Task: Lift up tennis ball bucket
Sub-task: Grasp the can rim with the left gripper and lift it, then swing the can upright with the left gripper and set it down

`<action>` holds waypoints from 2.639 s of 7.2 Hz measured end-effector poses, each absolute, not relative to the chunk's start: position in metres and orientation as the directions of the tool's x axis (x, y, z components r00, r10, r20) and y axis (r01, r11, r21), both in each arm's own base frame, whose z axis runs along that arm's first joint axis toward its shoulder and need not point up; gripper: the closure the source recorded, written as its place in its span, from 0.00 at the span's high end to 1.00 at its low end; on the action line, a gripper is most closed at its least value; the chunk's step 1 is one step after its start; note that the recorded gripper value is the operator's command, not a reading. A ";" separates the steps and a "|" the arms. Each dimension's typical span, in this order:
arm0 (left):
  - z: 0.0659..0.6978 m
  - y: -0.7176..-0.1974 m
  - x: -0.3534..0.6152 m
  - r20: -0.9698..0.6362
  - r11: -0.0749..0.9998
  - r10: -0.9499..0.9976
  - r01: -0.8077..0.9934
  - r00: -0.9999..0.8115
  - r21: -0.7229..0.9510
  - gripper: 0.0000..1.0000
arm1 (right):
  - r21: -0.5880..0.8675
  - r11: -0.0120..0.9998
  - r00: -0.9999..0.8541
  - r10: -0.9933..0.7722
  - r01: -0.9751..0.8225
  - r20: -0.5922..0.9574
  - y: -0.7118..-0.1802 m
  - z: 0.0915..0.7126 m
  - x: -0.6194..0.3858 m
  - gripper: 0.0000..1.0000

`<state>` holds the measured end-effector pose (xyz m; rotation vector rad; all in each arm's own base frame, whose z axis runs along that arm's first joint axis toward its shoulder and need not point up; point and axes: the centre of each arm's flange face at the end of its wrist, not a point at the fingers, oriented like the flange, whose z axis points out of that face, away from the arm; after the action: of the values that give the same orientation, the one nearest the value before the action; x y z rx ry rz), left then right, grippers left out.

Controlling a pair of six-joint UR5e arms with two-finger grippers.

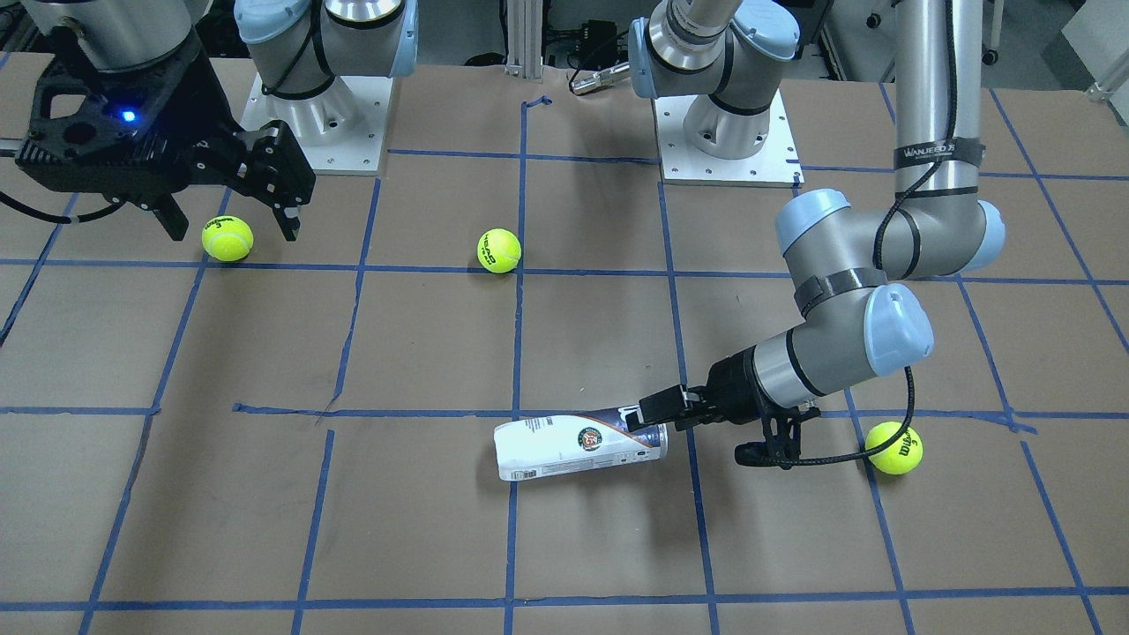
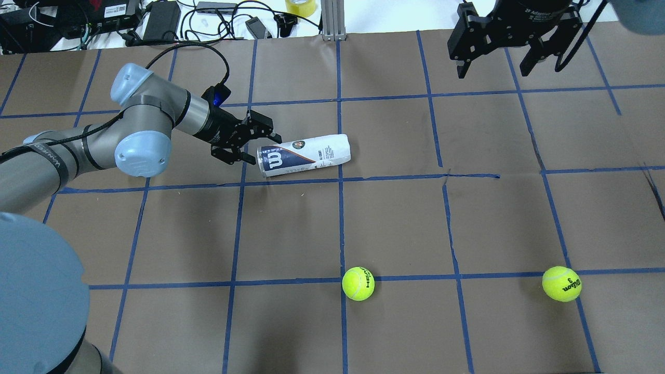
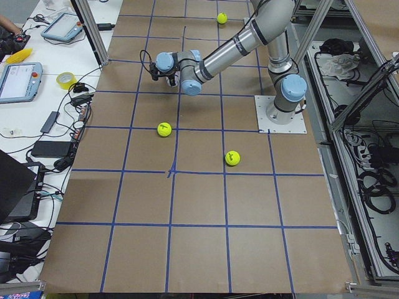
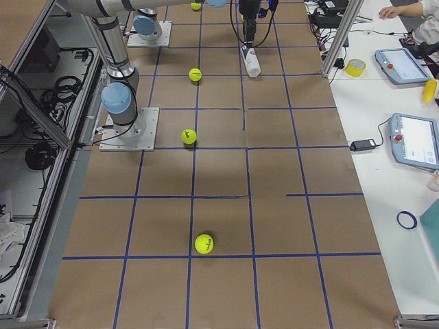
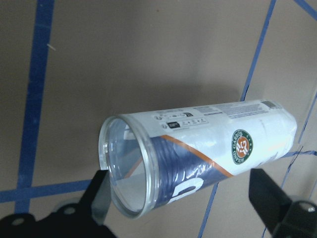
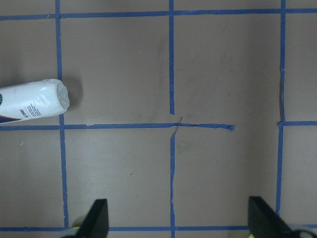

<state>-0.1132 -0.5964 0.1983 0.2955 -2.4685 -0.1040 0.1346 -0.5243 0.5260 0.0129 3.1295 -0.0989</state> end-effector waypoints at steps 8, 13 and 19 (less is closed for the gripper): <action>0.227 -0.622 -0.144 0.603 0.922 -0.385 -0.320 -0.699 0.218 0.00 | -0.024 1.000 -1.000 0.008 0.008 -0.011 -0.522 0.501 0.132 1.00; 0.354 -0.669 -0.155 0.488 0.851 -0.476 -0.524 -0.732 0.044 0.00 | -0.020 1.000 -1.000 0.008 0.009 -0.012 -0.521 0.500 0.131 1.00; 0.370 -0.650 -0.226 0.048 0.976 0.101 0.089 -0.994 -0.196 0.00 | -0.018 1.000 -1.000 0.004 0.005 -0.011 -0.521 0.499 0.131 1.00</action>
<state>-0.2255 -0.6498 0.3697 -0.1476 -3.0654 0.3005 0.1307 -0.5208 0.4991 0.0070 3.1307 -0.0280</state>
